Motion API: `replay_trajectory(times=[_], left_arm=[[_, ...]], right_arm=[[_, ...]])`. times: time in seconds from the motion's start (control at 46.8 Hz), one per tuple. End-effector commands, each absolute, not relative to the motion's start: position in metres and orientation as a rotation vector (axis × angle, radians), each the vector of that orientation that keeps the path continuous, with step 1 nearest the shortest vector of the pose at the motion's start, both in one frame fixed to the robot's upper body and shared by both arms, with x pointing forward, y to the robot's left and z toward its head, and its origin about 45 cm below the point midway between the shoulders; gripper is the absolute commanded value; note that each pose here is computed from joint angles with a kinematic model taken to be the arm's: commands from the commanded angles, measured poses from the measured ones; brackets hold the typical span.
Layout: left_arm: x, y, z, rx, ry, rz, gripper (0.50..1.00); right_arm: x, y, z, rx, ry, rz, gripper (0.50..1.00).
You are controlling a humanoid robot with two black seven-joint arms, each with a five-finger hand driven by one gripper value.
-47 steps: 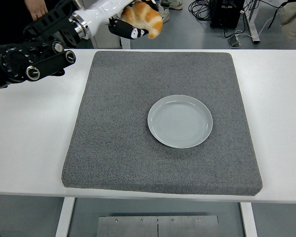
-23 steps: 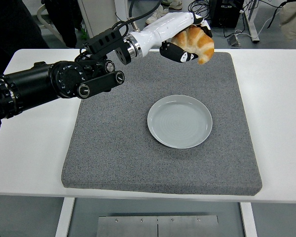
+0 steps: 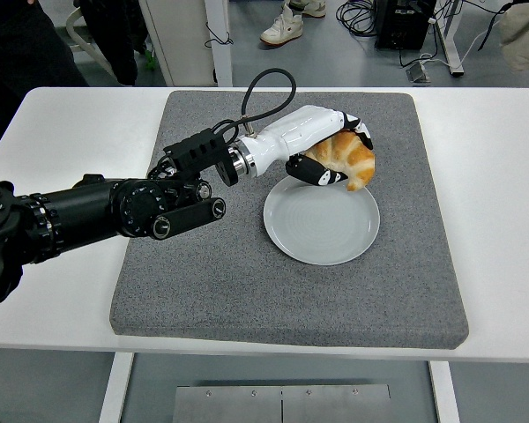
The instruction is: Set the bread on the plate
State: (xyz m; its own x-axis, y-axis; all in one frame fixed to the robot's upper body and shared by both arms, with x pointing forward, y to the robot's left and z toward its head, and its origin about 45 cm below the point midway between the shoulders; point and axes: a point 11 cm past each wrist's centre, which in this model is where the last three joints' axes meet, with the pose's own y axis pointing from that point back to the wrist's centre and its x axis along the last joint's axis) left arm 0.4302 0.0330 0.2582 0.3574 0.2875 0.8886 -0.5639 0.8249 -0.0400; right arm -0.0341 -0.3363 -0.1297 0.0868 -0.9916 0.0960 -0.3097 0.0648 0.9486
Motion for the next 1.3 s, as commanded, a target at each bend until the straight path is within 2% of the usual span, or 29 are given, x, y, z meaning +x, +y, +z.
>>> replay_trajectory(times=[0.0, 0.855, 1.282], left_arm=[[0.425, 0.033, 0.247, 0.297, -1.056, 0.556, 0.5], [0.398, 0.055, 0.183, 0.352, -1.023, 0.527, 0.5], [0.398, 0.059, 0.18, 0.351, -1.024, 0.531, 0.5]], right_arm=[[-0.034, -0.336, -0.13, 1.416, -1.392, -0.911, 1.0], [-0.036, -0.337, -0.13, 1.411, -1.392, -0.912, 1.0], [-0.036, -0.337, -0.13, 1.411, -1.392, -0.912, 1.0]])
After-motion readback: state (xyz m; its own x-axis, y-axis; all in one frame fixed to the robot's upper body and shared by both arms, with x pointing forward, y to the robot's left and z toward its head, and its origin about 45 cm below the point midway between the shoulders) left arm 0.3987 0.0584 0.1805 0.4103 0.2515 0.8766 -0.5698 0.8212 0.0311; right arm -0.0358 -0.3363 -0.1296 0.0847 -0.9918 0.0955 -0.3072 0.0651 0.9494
